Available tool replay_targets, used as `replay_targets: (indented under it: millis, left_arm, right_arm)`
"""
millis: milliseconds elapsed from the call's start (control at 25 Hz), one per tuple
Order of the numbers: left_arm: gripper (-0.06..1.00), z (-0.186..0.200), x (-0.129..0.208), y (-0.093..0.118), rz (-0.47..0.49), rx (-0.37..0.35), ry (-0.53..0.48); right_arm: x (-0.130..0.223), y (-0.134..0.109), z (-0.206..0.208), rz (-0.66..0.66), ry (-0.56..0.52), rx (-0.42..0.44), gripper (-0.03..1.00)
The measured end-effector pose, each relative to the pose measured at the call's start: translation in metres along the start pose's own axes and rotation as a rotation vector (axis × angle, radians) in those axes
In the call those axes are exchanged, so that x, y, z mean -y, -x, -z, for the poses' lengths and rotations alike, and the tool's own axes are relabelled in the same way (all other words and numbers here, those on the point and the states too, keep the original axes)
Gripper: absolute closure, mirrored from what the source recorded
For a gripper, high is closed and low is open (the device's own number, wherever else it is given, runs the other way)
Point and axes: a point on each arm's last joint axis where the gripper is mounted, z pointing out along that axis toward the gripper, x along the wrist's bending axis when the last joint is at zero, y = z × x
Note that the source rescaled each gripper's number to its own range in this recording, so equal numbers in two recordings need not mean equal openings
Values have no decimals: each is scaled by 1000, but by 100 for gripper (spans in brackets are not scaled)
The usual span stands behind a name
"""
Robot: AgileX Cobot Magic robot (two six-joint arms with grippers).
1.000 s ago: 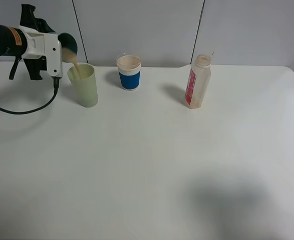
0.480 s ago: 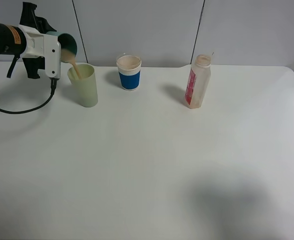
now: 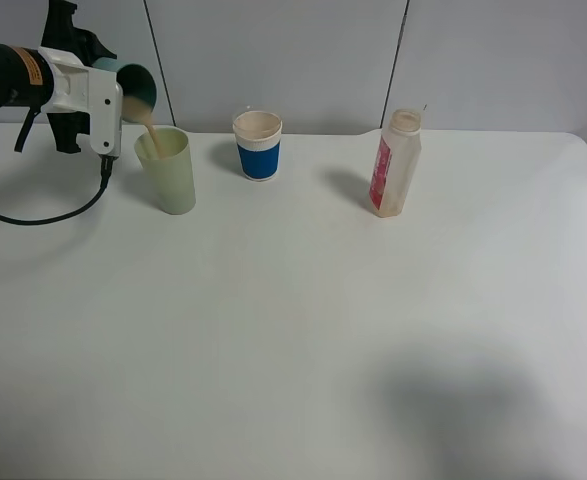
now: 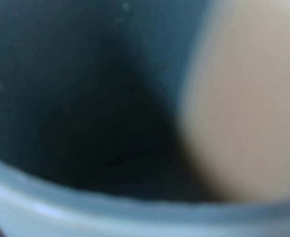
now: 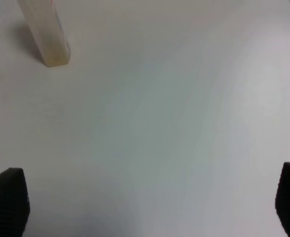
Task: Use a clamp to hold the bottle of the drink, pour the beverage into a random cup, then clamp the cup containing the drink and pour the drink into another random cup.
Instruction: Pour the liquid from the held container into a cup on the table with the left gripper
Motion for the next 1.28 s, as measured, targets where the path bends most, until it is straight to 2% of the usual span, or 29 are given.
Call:
replay_targets:
  millis: [360, 560, 920, 1280]
  left_arm:
    - [94, 0, -1, -3, -22, -29, 15]
    - [94, 0, -3, -7, -36, -73, 37]
    - [94, 0, -4, -8, -46, -88, 44]
    - [94, 1, -6, -12, -129, -131, 59]
  right_arm:
    - [0, 0, 0, 0, 0, 0, -3]
    - [0, 0, 0, 0, 0, 0, -3]
    - [0, 0, 0, 0, 0, 0, -3]
    - [0, 0, 0, 0, 0, 0, -3]
